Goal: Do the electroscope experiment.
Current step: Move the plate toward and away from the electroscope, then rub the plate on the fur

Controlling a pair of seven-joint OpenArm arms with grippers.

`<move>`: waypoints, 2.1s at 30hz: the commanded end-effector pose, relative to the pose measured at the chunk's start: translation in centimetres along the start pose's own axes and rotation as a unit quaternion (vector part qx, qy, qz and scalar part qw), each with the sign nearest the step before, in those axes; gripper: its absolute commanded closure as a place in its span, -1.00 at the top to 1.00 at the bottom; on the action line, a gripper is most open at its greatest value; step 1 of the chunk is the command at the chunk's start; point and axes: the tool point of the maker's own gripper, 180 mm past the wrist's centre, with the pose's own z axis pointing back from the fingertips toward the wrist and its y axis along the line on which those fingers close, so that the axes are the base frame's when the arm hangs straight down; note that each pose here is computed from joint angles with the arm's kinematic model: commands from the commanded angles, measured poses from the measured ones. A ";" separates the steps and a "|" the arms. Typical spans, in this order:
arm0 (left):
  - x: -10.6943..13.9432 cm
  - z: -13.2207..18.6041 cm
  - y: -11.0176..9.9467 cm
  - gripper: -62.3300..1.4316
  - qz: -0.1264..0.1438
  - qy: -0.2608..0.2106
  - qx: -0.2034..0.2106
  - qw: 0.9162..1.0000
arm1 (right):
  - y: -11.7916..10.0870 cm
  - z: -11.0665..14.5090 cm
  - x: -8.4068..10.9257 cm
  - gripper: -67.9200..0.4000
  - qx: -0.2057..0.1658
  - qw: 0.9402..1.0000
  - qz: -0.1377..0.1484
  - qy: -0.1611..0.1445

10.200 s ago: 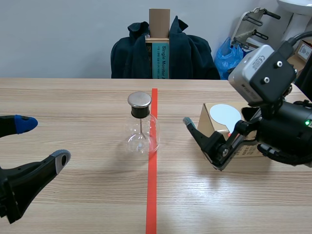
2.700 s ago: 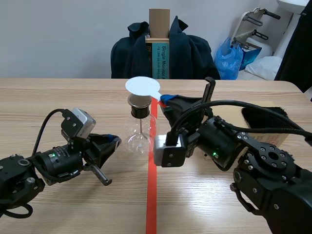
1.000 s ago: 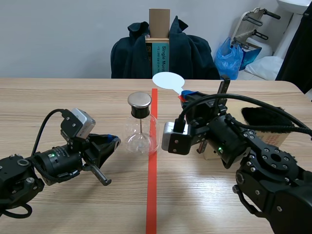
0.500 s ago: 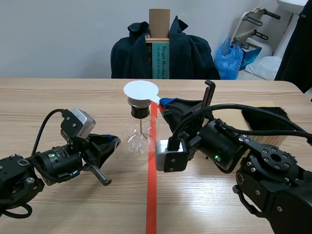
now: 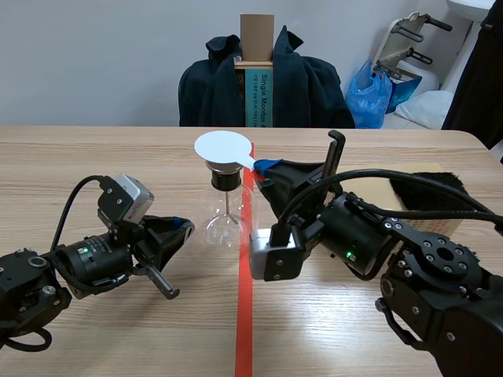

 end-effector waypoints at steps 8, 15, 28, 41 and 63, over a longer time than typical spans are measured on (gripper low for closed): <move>1.3 -0.1 0.6 -0.86 -0.003 -0.020 0.005 1.000 | -1.0 0.1 -3.3 -0.97 -0.013 0.997 0.008 0.078; 1.3 -0.1 0.6 -0.86 -0.003 -0.020 0.005 1.000 | -1.1 1.0 -6.8 -0.97 -0.017 0.984 0.001 0.177; 1.3 -0.1 0.6 -0.86 -0.003 -0.019 0.005 1.000 | -5.0 3.0 -10.0 -0.97 -0.110 0.957 0.020 0.267; 1.0 0.1 0.6 -0.86 -0.002 -0.017 0.006 1.000 | -25.6 10.9 -9.8 -0.97 -0.363 0.867 0.184 0.286; 10.4 12.2 -2.2 1.00 -0.044 -0.060 -0.020 0.997 | -28.1 17.4 -6.4 -0.97 -0.346 0.853 0.215 0.327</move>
